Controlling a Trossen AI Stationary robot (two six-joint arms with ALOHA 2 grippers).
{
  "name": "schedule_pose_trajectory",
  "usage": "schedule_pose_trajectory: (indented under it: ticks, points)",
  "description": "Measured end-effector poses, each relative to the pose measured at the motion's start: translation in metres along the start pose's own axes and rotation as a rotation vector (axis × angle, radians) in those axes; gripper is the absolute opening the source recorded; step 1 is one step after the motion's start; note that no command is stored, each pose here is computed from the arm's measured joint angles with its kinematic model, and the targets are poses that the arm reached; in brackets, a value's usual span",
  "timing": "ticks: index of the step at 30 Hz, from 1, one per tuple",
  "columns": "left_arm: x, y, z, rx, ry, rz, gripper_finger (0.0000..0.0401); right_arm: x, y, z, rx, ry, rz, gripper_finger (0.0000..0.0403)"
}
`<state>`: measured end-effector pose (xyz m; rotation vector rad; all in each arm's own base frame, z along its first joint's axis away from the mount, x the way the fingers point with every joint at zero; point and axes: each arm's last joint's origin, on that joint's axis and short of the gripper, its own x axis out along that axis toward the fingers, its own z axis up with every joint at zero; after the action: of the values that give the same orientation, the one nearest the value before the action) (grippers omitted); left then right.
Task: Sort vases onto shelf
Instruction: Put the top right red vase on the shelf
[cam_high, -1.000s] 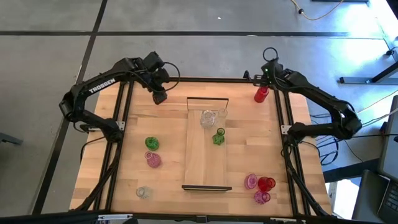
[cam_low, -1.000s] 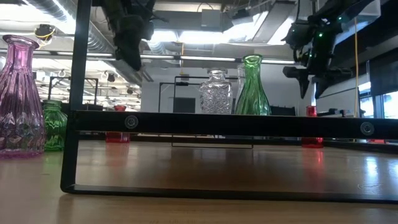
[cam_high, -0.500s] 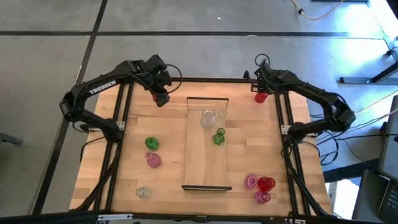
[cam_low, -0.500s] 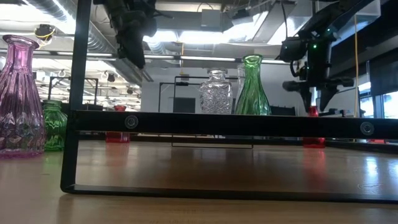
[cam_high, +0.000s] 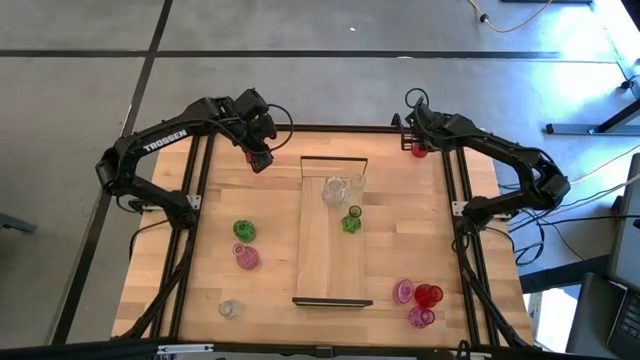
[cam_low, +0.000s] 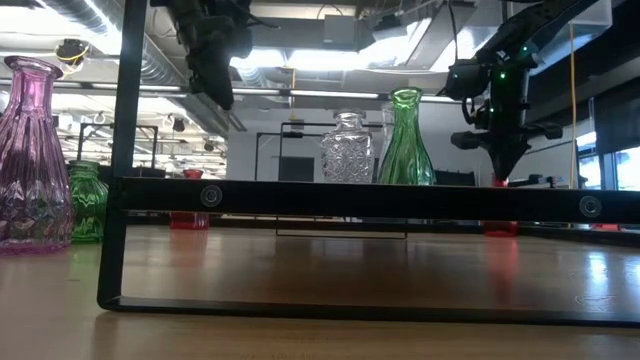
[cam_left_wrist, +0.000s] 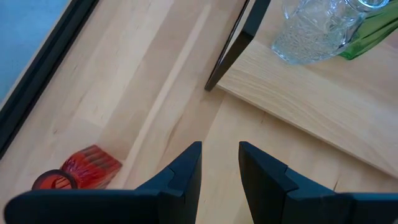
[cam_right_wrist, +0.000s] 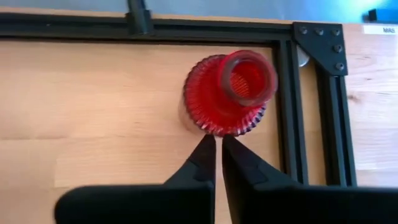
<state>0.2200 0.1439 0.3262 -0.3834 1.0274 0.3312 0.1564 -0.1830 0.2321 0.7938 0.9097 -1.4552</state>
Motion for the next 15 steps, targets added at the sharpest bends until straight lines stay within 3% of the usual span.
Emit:
schedule_pose_trajectory:
  ticks: [10,15]
  points:
    - [0.001,-0.005,0.0,-0.01,0.003,-0.008,0.0101,-0.002,0.003,-0.006,0.061,0.008,-0.017,0.0006]
    - [0.002,-0.012,0.0,-0.003,0.007,-0.021,0.0101,-0.002,0.003,-0.005,0.068,0.005,-0.008,0.005]
